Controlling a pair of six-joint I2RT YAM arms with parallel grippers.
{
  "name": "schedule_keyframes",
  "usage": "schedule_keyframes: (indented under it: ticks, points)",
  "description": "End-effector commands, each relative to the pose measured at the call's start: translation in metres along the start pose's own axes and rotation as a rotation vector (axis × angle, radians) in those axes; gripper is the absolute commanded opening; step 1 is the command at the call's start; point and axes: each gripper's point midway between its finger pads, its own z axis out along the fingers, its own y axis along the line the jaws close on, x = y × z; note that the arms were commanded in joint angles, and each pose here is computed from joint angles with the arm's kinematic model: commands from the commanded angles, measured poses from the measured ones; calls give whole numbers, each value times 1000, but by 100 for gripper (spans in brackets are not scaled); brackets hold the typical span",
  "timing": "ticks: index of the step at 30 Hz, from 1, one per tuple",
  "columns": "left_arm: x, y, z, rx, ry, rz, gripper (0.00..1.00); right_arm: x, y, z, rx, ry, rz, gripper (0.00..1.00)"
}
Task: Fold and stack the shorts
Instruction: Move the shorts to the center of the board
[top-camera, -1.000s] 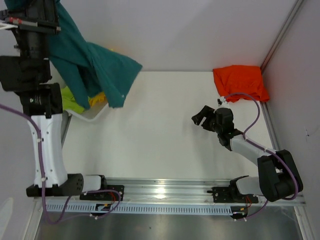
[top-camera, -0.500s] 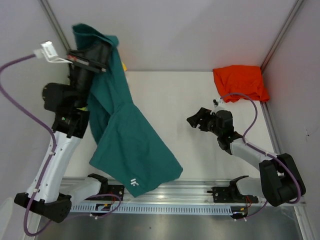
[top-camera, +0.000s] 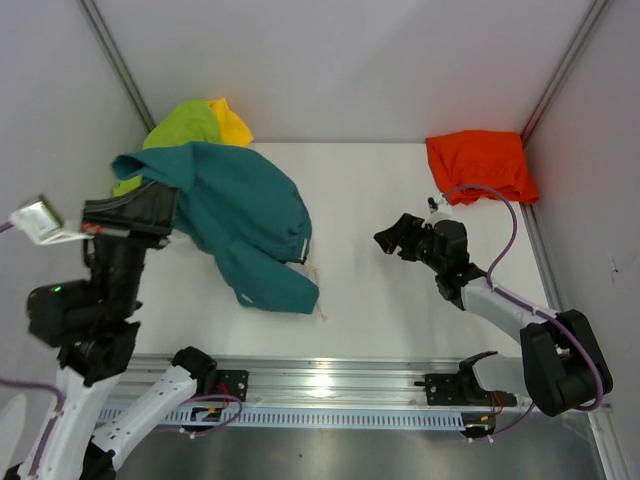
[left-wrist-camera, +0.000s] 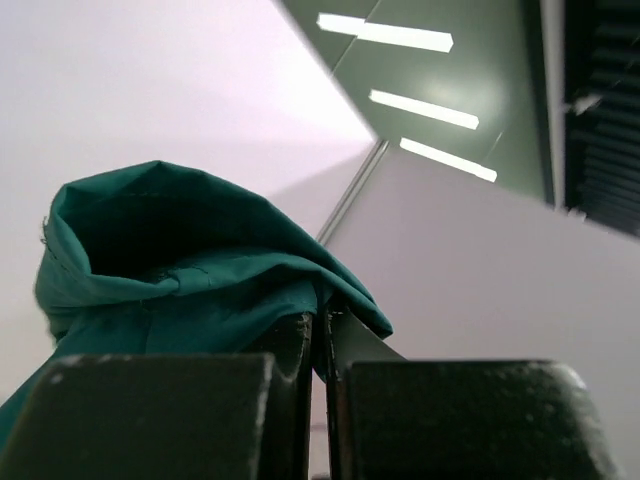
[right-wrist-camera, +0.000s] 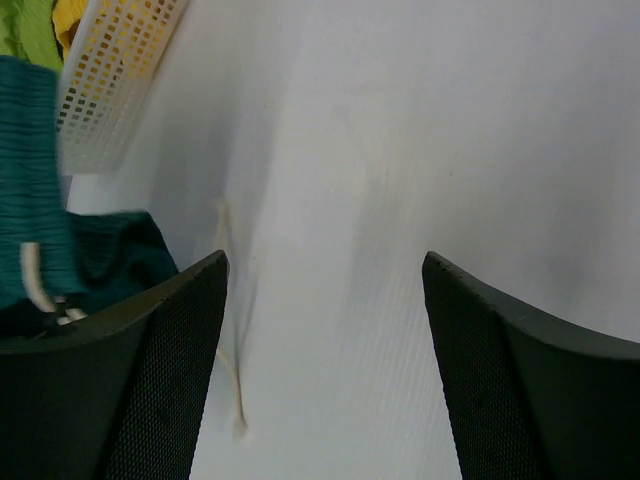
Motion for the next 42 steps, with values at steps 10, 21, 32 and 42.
schedule_keyframes:
  ticks: [10,21,32,42]
  points:
    - [-102,-52,-34,-15,-177,116,0,-11,8,-2,-29,-51,-45,79]
    - [36,9,6,25,81,-82,0,-13,7,-3,-21,-55,-52,80]
    - [221,86,48,-95,297,-201,0,-21,-2,-10,10,-88,-34,80]
    - [301,39,103,33,647,-148,99,-28,-4,-19,-2,-126,-16,80]
